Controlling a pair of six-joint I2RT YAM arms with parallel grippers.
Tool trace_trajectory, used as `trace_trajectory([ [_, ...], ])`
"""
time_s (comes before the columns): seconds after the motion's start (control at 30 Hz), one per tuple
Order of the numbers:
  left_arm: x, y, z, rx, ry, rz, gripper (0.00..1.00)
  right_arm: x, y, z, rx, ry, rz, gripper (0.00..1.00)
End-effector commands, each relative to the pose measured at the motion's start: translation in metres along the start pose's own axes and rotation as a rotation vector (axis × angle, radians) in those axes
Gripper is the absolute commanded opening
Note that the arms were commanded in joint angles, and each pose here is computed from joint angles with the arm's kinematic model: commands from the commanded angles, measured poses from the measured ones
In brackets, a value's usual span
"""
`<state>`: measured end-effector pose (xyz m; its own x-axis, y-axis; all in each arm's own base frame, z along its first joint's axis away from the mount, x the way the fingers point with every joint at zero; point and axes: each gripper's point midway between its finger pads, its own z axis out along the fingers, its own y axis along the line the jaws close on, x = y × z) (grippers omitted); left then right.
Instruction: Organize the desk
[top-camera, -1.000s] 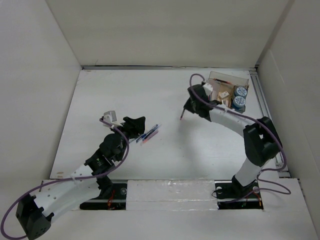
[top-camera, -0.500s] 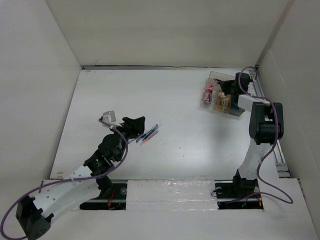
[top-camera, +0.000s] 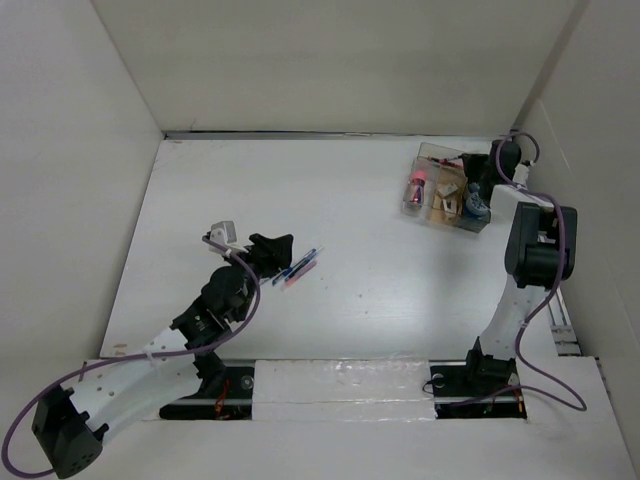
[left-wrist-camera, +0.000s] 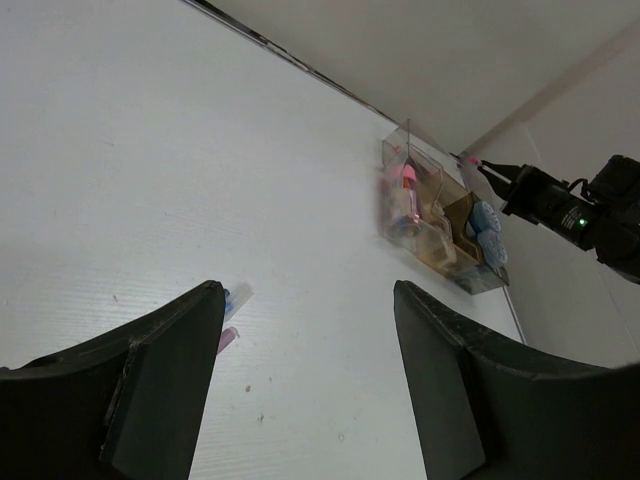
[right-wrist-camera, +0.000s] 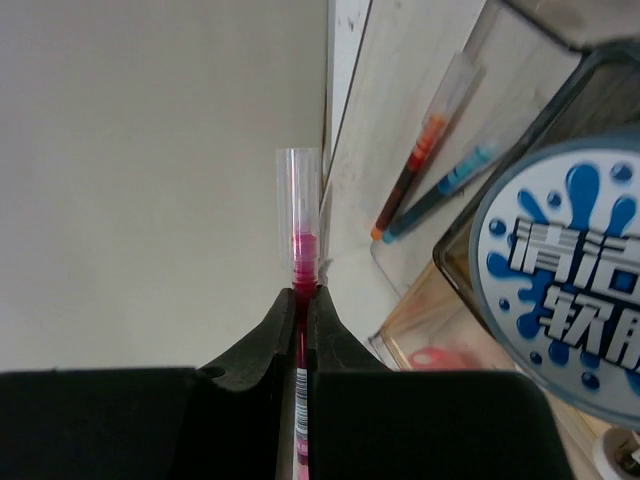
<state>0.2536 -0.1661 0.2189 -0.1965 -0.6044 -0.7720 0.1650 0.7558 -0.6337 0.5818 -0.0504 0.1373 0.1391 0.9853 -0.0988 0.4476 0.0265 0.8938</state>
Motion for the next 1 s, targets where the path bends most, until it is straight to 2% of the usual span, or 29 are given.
trace_trajectory([
  [0.0,-0.012,-0.01,0.002,0.026,-0.034,-0.02,0.65,-0.012,0.029,-0.001,-0.051,-0.04,0.047,0.04],
  [0.1,-0.013,-0.008,0.002,0.016,-0.039,-0.017,0.65,-0.021,0.023,0.002,-0.037,-0.068,0.06,0.06],
  [0.33,-0.013,-0.008,0.003,0.009,-0.036,-0.014,0.65,-0.029,0.012,0.005,-0.005,-0.096,0.078,0.19],
  [0.6,-0.014,-0.009,0.001,0.018,-0.041,-0.017,0.65,-0.035,0.011,0.01,0.003,-0.107,0.095,0.24],
  [0.73,-0.014,-0.007,0.002,0.01,-0.044,-0.015,0.65,-0.035,0.02,0.01,-0.016,-0.1,0.096,0.33],
  [0.87,-0.014,-0.009,0.002,0.017,-0.043,-0.018,0.65,-0.026,0.031,0.001,-0.058,-0.073,0.08,0.34],
  [0.9,-0.013,-0.008,0.002,0.013,-0.043,-0.015,0.65,-0.028,0.048,-0.008,-0.111,-0.076,0.071,0.34],
  [0.97,-0.013,-0.005,0.003,-0.001,-0.043,-0.011,0.65,0.0,0.06,-0.019,-0.162,-0.031,-0.03,0.31],
])
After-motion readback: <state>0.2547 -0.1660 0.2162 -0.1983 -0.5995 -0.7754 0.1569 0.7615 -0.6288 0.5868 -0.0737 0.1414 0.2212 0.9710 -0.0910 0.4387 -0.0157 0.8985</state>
